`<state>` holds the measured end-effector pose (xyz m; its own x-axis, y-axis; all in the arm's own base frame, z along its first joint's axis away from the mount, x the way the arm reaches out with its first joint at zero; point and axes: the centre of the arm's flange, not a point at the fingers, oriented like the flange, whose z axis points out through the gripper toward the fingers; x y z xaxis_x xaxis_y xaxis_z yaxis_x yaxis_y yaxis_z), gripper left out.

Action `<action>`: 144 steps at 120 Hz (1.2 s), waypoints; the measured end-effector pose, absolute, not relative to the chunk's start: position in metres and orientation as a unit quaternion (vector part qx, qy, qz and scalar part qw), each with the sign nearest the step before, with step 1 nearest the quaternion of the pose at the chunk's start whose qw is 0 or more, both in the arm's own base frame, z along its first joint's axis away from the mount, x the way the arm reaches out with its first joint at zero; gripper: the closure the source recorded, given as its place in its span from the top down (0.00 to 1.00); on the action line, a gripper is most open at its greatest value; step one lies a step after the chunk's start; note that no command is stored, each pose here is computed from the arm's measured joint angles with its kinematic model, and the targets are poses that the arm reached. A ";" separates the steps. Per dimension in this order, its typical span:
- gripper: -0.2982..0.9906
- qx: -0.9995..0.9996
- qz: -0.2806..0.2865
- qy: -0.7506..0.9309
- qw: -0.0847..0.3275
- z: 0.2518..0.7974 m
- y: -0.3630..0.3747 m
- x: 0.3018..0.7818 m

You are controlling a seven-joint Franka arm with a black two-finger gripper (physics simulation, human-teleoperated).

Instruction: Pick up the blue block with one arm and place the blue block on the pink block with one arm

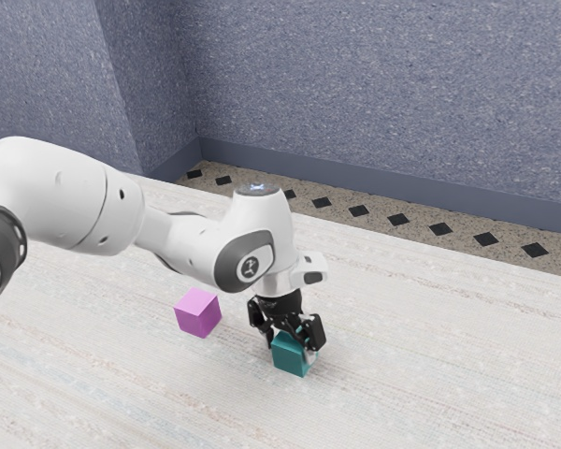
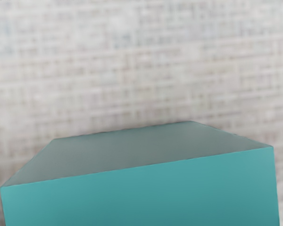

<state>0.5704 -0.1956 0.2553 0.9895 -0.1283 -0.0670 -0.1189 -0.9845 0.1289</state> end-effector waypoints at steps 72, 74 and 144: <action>0.55 0.995 -0.027 -0.080 0.059 0.260 -0.201 0.574; 0.55 0.995 -0.025 -0.080 0.059 0.262 -0.201 0.574; 0.53 0.998 0.052 0.012 -0.013 0.394 -0.028 0.535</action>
<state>0.5351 -0.0282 0.3938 0.9943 0.0235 0.1044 0.0263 -0.9993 -0.0256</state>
